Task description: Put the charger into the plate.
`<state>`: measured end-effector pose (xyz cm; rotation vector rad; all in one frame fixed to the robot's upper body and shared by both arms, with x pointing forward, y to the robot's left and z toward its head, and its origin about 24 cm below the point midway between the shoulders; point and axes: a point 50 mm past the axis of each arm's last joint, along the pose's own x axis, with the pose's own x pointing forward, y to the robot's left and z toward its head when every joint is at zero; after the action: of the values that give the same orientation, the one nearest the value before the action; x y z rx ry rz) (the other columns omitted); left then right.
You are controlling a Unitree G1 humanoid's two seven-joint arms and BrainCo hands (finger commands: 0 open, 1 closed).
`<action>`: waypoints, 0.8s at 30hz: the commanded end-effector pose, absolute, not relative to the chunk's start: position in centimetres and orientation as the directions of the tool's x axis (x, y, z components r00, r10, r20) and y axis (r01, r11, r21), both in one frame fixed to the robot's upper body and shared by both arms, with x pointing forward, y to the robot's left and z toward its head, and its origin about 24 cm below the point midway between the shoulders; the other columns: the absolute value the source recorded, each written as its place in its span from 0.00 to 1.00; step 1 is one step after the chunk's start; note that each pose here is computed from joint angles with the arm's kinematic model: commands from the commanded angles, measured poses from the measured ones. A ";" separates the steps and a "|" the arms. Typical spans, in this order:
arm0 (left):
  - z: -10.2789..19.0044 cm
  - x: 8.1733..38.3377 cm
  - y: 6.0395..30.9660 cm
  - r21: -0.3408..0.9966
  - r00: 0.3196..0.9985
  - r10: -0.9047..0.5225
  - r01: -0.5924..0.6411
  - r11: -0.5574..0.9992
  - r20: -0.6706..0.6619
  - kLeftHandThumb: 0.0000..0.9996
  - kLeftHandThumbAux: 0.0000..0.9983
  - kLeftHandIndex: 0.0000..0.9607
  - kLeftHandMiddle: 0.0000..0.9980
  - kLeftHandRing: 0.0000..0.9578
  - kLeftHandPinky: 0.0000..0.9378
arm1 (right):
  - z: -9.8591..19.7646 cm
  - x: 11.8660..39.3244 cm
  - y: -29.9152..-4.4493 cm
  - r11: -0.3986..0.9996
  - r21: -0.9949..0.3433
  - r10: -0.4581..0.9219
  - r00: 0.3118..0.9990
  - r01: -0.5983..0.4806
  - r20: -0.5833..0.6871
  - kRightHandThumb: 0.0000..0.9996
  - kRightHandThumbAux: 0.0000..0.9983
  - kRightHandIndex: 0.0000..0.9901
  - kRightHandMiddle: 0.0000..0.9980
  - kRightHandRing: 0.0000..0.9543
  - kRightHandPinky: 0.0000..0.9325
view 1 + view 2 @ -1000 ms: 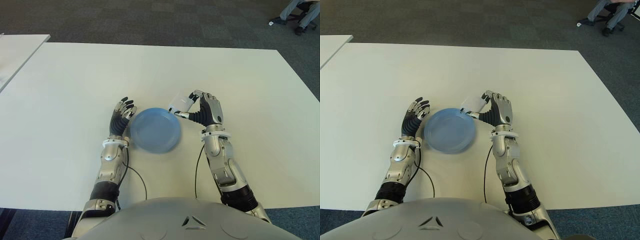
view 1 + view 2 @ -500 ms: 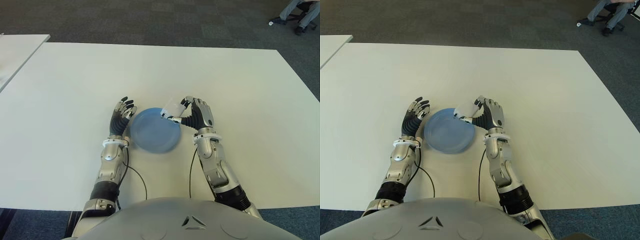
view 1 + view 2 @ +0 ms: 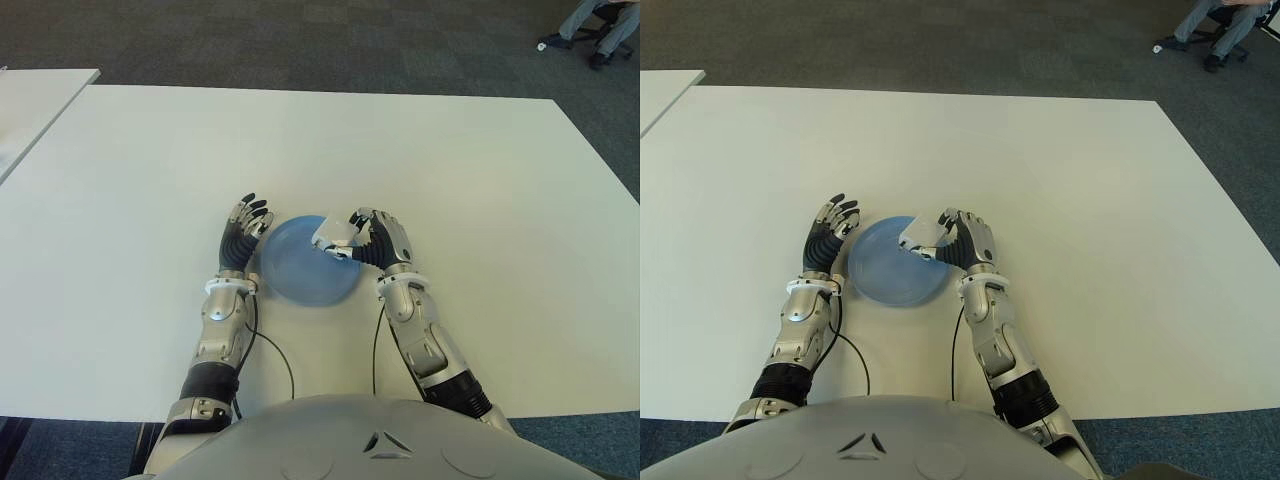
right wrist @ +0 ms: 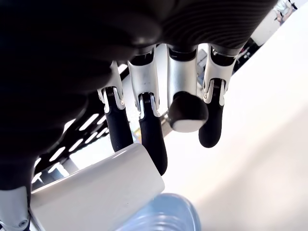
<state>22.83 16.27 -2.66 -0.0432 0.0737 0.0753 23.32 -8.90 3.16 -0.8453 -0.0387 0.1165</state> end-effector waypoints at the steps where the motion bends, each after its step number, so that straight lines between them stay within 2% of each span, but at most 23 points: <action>1: -3.8 22.1 16.3 -0.039 0.986 0.093 -0.100 0.994 -0.141 0.00 0.56 0.14 0.23 0.24 0.26 | 2.9 23.3 -8.4 0.665 -0.739 0.140 0.990 -0.110 -0.022 0.75 0.71 0.44 0.90 0.92 0.94; 6: -3.7 22.0 16.3 -0.051 0.987 0.084 -0.091 0.994 -0.136 0.00 0.56 0.14 0.22 0.24 0.26 | 2.6 23.2 -8.0 0.660 -0.740 0.165 0.986 -0.131 -0.028 0.75 0.71 0.44 0.90 0.92 0.94; 11: -3.7 22.0 16.4 -0.059 0.988 0.081 -0.089 0.994 -0.131 0.00 0.57 0.14 0.22 0.24 0.25 | 2.4 23.2 -7.8 0.622 -0.761 0.224 0.973 -0.184 -0.052 0.73 0.70 0.44 0.81 0.84 0.78; 16: -3.7 21.9 16.3 -0.062 0.988 0.081 -0.090 0.994 -0.129 0.00 0.57 0.14 0.22 0.23 0.24 | 2.3 23.3 -7.7 0.556 -0.796 0.285 0.955 -0.239 -0.088 0.70 0.70 0.43 0.65 0.70 0.64; 18: -3.7 21.9 16.3 -0.062 0.988 0.082 -0.090 0.994 -0.128 0.00 0.57 0.14 0.22 0.23 0.25 | 2.3 23.2 -7.6 0.514 -0.819 0.310 0.946 -0.254 -0.098 0.60 0.56 0.33 0.52 0.57 0.54; 19: -3.7 21.9 16.3 -0.062 0.988 0.082 -0.091 0.994 -0.128 0.00 0.57 0.14 0.22 0.23 0.25 | 2.4 23.2 -7.6 0.494 -0.830 0.322 0.941 -0.260 -0.103 0.54 0.48 0.24 0.40 0.43 0.40; 20: -3.7 21.9 16.3 -0.062 0.988 0.083 -0.092 0.994 -0.129 0.00 0.57 0.14 0.22 0.24 0.25 | 2.4 23.2 -7.5 0.478 -0.837 0.333 0.937 -0.267 -0.108 0.52 0.45 0.21 0.36 0.38 0.34; 22: -3.7 21.9 16.3 -0.061 0.988 0.084 -0.093 0.994 -0.130 0.00 0.57 0.14 0.23 0.24 0.25 | 2.4 23.2 -7.4 0.460 -0.844 0.344 0.932 -0.276 -0.117 0.47 0.36 0.10 0.19 0.20 0.17; 24: -3.7 21.9 16.3 -0.059 0.988 0.086 -0.094 0.994 -0.131 0.00 0.57 0.14 0.23 0.24 0.25 | 2.4 23.1 -7.4 0.447 -0.848 0.353 0.927 -0.284 -0.125 0.45 0.33 0.05 0.12 0.12 0.10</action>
<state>22.65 16.27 -2.68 -0.0565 0.0666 0.0797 23.10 -7.66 2.23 -1.0104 -0.0614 0.3628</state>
